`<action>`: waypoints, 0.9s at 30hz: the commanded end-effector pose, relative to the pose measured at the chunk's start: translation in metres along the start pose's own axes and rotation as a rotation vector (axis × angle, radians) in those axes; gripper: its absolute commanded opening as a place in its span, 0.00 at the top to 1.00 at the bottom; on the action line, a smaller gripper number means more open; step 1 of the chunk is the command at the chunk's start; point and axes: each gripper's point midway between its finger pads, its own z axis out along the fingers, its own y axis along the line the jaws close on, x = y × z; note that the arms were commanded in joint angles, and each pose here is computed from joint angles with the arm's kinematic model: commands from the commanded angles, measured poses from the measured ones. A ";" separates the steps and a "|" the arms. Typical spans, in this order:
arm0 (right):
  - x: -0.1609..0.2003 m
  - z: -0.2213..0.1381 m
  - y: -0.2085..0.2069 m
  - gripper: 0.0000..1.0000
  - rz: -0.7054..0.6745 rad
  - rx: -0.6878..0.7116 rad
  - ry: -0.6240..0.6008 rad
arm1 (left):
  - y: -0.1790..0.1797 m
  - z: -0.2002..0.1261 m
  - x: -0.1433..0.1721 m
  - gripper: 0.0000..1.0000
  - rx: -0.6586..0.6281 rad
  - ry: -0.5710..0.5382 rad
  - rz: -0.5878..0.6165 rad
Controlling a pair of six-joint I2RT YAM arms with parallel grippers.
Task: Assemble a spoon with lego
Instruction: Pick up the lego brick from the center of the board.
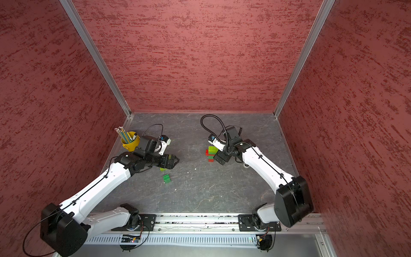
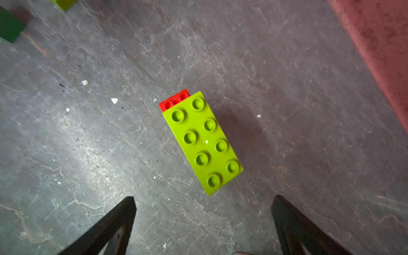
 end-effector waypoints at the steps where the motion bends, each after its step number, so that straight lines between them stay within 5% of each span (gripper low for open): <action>1: -0.029 -0.030 -0.005 0.01 0.072 0.037 -0.176 | 0.009 -0.023 0.026 0.00 -0.125 0.163 0.033; 6: -0.043 -0.062 -0.023 0.01 0.322 0.073 -0.401 | 0.005 -0.045 0.015 0.00 -0.169 0.318 0.139; 12: -0.033 -0.055 -0.054 0.01 0.444 0.144 -0.381 | 0.004 -0.043 0.034 0.02 -0.140 0.459 0.427; 19: -0.026 -0.069 -0.082 0.01 0.512 0.209 -0.451 | 0.008 0.000 0.068 0.11 -0.151 0.385 0.601; 27: -0.021 -0.068 -0.083 0.01 0.530 0.204 -0.455 | 0.006 0.020 0.094 0.12 0.003 0.300 0.740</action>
